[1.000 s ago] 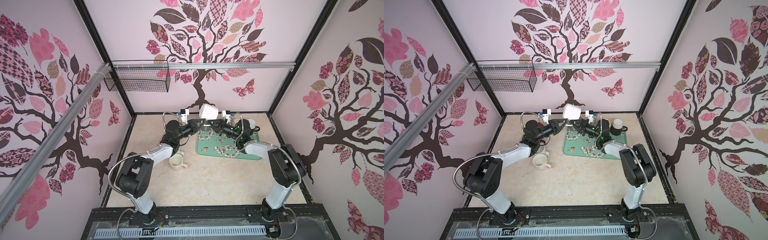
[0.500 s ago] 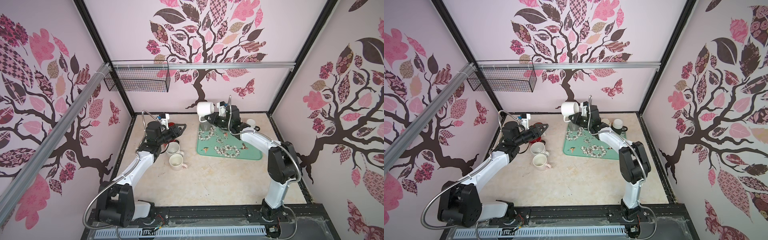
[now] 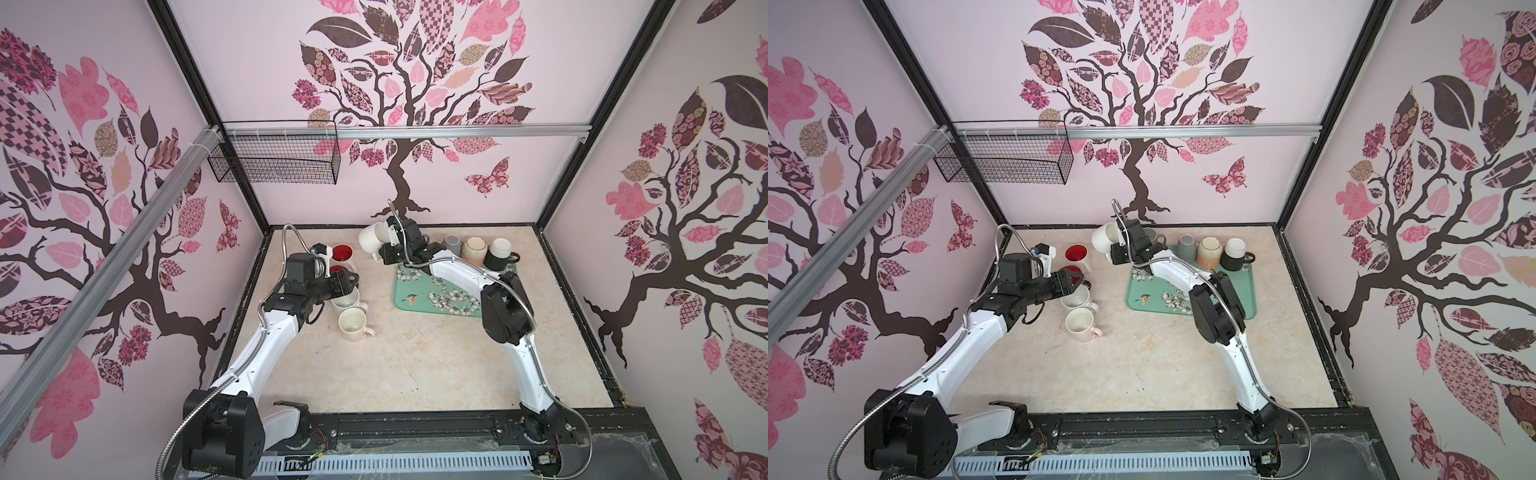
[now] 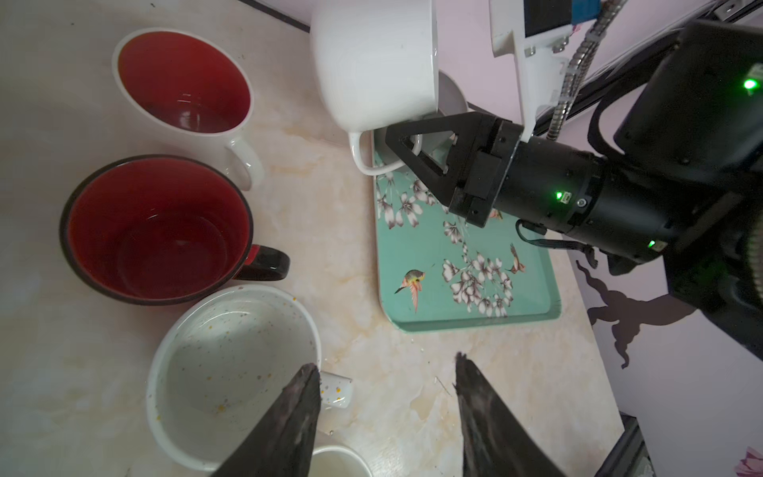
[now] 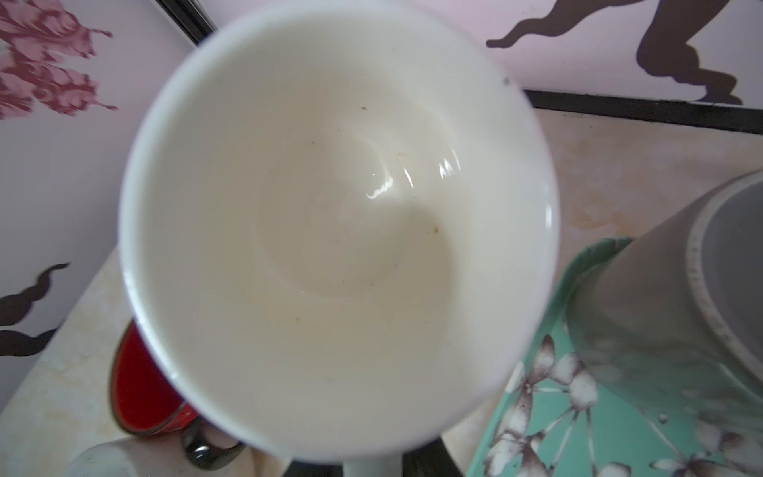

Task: Turn the mug right side up
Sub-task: Place the mug at the top-center of the table.

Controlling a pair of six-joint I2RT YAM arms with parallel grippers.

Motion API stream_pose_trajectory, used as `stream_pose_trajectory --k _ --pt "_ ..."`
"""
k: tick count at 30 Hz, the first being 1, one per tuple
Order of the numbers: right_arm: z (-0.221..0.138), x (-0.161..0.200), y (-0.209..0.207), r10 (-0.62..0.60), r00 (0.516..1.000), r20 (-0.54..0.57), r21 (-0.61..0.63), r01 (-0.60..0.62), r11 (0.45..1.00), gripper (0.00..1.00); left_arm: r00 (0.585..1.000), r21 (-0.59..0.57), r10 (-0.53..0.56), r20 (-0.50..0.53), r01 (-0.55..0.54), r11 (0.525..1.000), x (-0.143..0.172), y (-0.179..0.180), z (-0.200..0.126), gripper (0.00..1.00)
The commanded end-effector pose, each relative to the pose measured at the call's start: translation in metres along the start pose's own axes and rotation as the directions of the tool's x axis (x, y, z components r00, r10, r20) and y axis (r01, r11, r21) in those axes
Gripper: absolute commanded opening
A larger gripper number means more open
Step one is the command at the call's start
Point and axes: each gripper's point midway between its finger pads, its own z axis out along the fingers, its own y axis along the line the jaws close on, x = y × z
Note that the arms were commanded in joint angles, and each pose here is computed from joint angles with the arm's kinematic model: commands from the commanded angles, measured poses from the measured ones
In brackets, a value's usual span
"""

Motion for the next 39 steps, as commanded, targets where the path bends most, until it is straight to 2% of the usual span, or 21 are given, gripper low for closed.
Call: stream_pose_trajectory --k 1,6,10,18,23,30,33,39 --pt "0.001 -0.040 0.007 -0.096 0.989 0.109 0.025 0.094 0.995 0.00 0.995 -0.045 0.093 0.034 -0.092 0.995 -0.018 -0.005 -0.016 0.55" --pt "0.027 -0.027 0.004 -0.115 0.990 0.076 0.043 0.112 0.993 0.00 0.993 -0.066 0.118 0.023 -0.116 0.991 -0.015 -0.003 -0.017 0.55" --pt "0.055 0.001 -0.007 -0.117 0.993 0.035 0.057 0.115 0.992 0.00 0.989 -0.084 0.150 0.010 -0.149 0.985 -0.011 -0.005 -0.018 0.55" --pt "0.071 0.008 -0.002 -0.133 0.990 0.039 0.057 0.130 0.990 0.02 0.983 -0.118 0.183 -0.009 -0.183 0.976 -0.004 -0.003 -0.028 0.55" --pt "0.078 0.011 0.003 -0.163 0.986 0.037 0.073 0.160 0.984 0.19 0.977 -0.153 0.212 -0.007 -0.211 0.966 -0.003 -0.002 -0.040 0.55" --pt "0.079 0.013 0.010 -0.160 0.986 0.039 0.072 0.157 0.985 0.34 0.967 -0.199 0.253 -0.019 -0.252 0.947 -0.001 0.002 -0.051 0.55" --pt "0.071 0.006 0.014 -0.132 0.990 0.043 0.064 0.129 0.990 0.42 0.964 -0.200 0.264 -0.019 -0.262 0.944 -0.003 0.000 -0.052 0.55" --pt "0.031 -0.019 0.032 -0.101 0.992 0.070 0.024 0.100 0.995 0.47 0.958 -0.198 0.286 -0.002 -0.280 0.939 -0.014 -0.007 -0.056 0.55"
